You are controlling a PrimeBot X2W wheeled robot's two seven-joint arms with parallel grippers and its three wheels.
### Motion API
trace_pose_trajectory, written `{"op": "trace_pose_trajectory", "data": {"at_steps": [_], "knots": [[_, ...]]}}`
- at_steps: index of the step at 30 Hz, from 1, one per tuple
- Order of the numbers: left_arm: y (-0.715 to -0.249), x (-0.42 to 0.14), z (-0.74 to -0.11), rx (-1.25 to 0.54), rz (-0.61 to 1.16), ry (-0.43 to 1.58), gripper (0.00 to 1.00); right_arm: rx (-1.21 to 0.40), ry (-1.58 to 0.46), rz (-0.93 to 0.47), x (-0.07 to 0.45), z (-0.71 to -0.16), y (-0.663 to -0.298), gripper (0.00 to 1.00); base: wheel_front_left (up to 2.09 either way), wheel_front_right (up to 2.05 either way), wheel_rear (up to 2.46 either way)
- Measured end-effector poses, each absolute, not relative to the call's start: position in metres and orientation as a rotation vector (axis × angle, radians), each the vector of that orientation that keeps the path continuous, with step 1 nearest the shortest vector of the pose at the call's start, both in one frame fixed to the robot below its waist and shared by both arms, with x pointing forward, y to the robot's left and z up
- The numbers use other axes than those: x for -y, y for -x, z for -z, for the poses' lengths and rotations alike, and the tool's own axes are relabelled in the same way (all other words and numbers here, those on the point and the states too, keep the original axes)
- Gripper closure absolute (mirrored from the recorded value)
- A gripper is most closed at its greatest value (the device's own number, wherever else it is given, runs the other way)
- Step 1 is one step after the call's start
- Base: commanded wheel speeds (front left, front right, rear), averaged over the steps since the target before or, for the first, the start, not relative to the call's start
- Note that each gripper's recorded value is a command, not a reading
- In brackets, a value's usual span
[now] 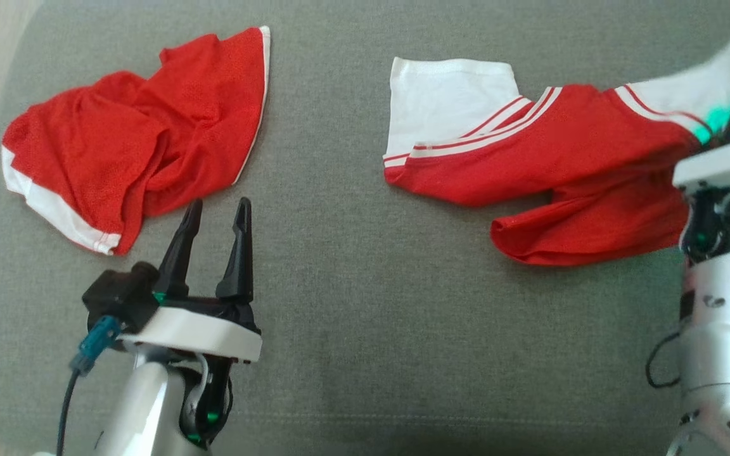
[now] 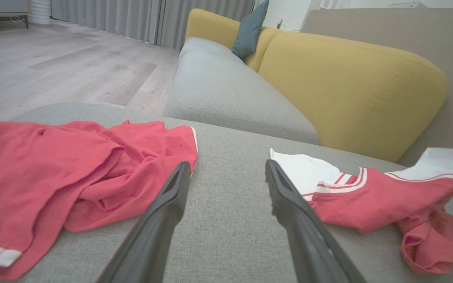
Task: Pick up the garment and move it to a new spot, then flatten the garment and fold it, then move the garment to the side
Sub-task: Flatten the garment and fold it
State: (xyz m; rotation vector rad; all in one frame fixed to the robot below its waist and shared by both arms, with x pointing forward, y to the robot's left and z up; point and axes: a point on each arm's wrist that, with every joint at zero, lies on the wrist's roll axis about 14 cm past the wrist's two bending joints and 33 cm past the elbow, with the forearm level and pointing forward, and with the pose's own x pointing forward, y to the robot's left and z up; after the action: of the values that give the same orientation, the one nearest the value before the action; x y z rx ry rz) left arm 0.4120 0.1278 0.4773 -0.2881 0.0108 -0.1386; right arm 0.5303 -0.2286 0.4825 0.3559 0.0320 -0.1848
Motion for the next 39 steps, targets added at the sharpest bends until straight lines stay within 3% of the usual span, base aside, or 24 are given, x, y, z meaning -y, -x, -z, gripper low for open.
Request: {"op": "trace_pose_trajectory", "data": {"at_steps": [6, 12, 19, 26, 27, 28, 33, 39], "knots": [[-0.408, -0.128, -0.493, 0.03, 0.137, 0.29, 0.0, 0.176, -0.303, -0.019, 0.177, -0.566, -0.538, 1.0, 0.0, 0.0, 0.0], [-0.399, -0.133, -0.506, 0.065, 0.121, 0.294, 0.0, 0.299, -0.246, -0.328, 0.084, -0.623, -0.51, 1.0, 0.0, 0.0, 0.0], [-0.383, -0.143, -0.507, 0.065, 0.084, 0.299, 0.0, 0.206, -0.207, -0.715, -0.035, -0.604, -0.443, 1.0, 0.0, 0.0, 0.0], [-0.377, -0.149, -0.51, 0.076, 0.066, 0.295, 0.0, 0.093, -0.194, -0.945, -0.096, -0.571, -0.389, 1.0, 0.0, 0.0, 0.0], [-0.376, -0.15, -0.512, 0.08, 0.062, 0.294, 0.0, 0.04, -0.187, -0.977, -0.104, -0.555, -0.378, 0.05, 0.0, 0.0, 0.0], [-0.376, -0.151, -0.512, 0.081, 0.061, 0.294, 0.0, 0.013, -0.175, -0.982, -0.105, -0.546, -0.374, 0.0, 0.0, 0.0, 0.0], [-0.374, -0.15, -0.507, 0.068, 0.052, 0.296, 0.0, -0.059, -0.158, -0.944, -0.094, -0.521, -0.375, 0.0, 0.0, 0.0, 0.0], [-0.378, -0.14, -0.506, 0.062, 0.084, 0.302, 0.0, -0.023, -0.137, -0.804, -0.056, -0.526, -0.402, 0.0, 0.0, 0.0, 0.0]]}}
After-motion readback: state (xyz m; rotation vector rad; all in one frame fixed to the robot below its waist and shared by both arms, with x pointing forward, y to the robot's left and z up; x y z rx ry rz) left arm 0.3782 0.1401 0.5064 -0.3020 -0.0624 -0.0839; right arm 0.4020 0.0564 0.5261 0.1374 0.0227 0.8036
